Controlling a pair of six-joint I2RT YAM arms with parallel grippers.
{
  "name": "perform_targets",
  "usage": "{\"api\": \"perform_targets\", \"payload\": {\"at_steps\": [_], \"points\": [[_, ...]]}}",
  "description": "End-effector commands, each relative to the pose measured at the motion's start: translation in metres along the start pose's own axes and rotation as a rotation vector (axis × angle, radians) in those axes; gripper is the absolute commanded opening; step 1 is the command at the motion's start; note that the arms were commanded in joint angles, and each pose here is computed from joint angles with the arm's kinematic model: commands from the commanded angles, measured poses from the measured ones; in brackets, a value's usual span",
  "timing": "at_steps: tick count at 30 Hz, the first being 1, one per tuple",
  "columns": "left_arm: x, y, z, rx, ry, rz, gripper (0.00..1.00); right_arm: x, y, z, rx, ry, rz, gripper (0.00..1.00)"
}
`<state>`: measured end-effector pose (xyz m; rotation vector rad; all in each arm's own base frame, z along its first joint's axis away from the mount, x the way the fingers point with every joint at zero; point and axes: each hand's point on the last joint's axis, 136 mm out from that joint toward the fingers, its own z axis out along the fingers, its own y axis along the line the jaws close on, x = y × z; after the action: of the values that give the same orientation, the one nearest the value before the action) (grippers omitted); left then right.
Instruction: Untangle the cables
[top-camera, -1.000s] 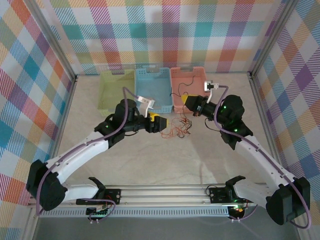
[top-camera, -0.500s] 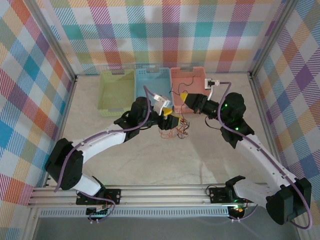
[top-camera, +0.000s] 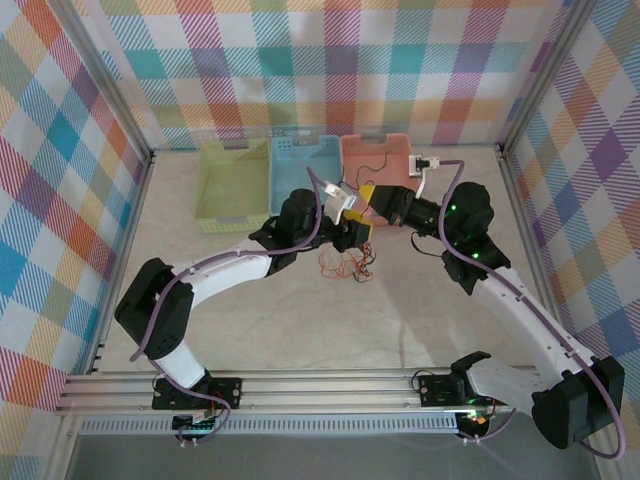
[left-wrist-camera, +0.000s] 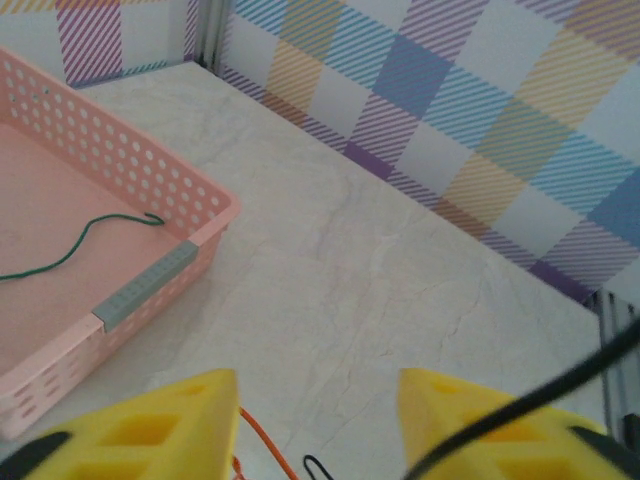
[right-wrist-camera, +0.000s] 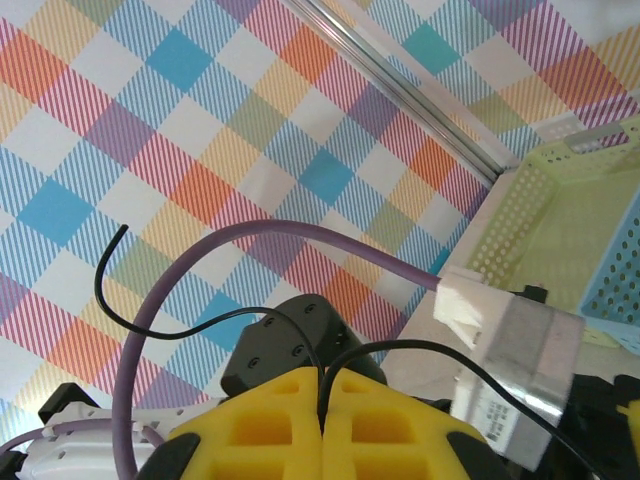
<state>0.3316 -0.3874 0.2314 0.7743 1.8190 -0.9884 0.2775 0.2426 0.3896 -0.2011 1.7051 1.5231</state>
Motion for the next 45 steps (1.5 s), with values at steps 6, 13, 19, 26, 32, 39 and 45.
{"api": "perform_targets", "payload": {"at_steps": [6,13,19,26,32,39,45], "points": [[-0.019,-0.010,-0.002,0.017,-0.072,0.022,0.21,-0.005,0.013,0.003,-0.031,0.005,-0.018,0.00],[-0.024,-0.014,-0.018,-0.009,-0.035,-0.016,0.00,-0.004,0.008,0.004,-0.017,0.008,-0.057,0.00],[-0.041,-0.037,-0.046,0.045,-0.057,-0.046,0.00,-0.005,0.024,0.002,-0.048,0.037,-0.288,0.63],[-0.052,-0.068,-0.090,0.120,-0.065,-0.026,0.00,0.012,0.030,-0.028,-0.063,-0.044,-0.605,0.73],[-0.061,-0.081,-0.121,0.111,-0.074,-0.052,0.00,0.048,0.010,-0.039,-0.110,-0.031,-0.698,0.65],[-0.058,-0.100,-0.142,0.175,-0.032,0.009,0.00,0.087,-0.009,-0.028,-0.201,0.109,-0.736,0.46],[-0.043,-0.118,-0.152,0.275,0.037,0.074,0.00,0.115,-0.010,-0.022,-0.326,0.212,-0.826,0.50]]}}
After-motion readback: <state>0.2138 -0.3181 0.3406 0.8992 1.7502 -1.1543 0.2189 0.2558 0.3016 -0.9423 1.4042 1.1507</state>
